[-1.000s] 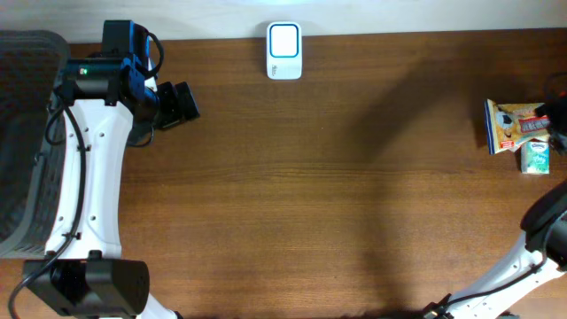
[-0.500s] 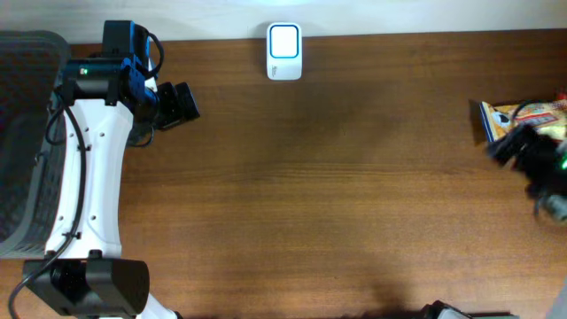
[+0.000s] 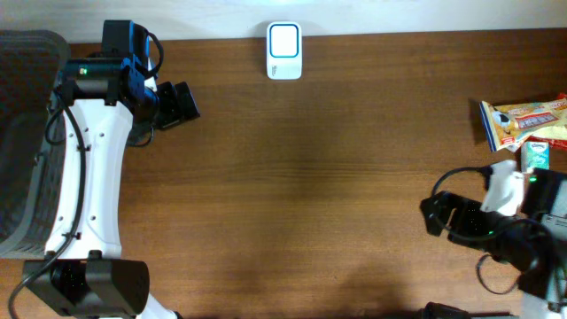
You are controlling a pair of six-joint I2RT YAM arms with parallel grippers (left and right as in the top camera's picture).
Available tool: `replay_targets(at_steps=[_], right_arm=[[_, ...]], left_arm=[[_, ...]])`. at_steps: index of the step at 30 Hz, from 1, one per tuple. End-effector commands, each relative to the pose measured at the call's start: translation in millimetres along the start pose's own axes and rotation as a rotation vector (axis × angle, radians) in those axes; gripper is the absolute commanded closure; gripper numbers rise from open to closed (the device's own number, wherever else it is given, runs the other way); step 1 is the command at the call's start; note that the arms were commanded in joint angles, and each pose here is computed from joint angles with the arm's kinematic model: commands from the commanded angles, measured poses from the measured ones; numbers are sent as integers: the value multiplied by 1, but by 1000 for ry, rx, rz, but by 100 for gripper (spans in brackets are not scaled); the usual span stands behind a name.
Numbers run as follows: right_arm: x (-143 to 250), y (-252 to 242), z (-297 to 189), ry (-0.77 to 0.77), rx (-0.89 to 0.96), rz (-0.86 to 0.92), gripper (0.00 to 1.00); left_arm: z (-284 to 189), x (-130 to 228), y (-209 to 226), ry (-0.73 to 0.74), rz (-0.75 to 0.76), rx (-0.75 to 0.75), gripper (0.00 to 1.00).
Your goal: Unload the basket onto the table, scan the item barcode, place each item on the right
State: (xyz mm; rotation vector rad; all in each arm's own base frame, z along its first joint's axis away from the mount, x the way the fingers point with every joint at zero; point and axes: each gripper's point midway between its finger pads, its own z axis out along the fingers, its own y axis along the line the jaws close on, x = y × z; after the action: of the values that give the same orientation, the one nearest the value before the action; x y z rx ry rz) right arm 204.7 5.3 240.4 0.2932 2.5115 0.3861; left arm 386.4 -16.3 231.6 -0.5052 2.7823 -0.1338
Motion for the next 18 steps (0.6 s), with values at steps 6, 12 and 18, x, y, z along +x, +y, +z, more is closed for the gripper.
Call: replay_targets(at_steps=[6,12,18], right_arm=[[34,57,89,-550,-341,-613,2],[21,37,77,-851,-219,-621,2],[9,16,77,-953,-94,-566,2]], left_arm=[[-2,-1,-1,-6,-10,6,1],[-2,-1,-1,-6,-10,6,1],[-2,-1,-1,-6,-10,6,1]])
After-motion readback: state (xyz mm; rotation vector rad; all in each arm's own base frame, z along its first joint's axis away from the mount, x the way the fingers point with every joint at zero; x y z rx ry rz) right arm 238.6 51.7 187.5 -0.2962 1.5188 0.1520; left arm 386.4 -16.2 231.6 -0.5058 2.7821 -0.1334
